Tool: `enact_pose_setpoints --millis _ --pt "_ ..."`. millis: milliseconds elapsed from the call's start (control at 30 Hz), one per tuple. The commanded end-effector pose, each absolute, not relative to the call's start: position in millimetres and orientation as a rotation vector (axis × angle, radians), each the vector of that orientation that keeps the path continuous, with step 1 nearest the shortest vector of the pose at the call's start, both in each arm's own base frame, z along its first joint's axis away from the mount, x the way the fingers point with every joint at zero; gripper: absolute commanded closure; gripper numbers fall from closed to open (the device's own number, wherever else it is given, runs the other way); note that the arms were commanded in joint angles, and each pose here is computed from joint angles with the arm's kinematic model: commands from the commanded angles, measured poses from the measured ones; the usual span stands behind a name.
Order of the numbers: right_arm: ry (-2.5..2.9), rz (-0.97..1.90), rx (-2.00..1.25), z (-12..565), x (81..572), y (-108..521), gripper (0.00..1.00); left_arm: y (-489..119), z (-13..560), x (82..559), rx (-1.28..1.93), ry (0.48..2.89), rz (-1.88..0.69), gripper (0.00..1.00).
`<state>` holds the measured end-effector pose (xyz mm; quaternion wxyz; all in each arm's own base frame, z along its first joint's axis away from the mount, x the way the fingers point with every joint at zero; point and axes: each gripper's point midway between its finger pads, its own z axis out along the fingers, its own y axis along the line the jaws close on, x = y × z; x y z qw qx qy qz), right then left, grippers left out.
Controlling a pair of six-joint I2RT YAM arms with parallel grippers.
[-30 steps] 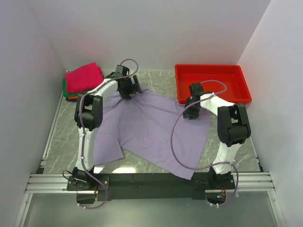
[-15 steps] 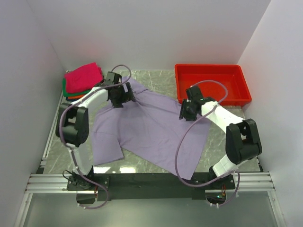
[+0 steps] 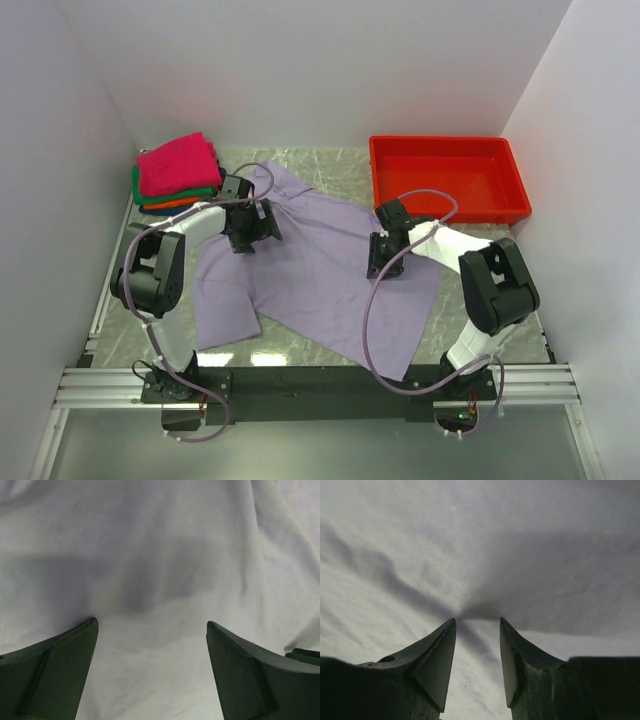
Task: Fold and stack the t-shirts
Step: Flatten the tshirt out
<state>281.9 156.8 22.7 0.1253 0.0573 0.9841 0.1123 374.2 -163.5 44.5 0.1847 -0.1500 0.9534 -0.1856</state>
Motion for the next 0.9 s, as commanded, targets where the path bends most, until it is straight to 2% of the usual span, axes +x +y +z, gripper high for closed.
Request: enact_pose_setpoints --millis 0,500,867 --pt "2.900 0.310 0.191 15.4 279.5 157.2 0.53 -170.5 47.6 394.6 -0.421 2.643 -0.554 0.05" --pt "2.938 0.203 0.404 -3.5 298.0 109.5 0.54 -197.6 33.3 443.9 -0.408 2.644 -0.657 0.05" --pt "2.894 0.202 0.418 9.6 333.0 97.2 0.54 -215.3 56.3 511.4 -0.342 2.579 -0.670 0.05"
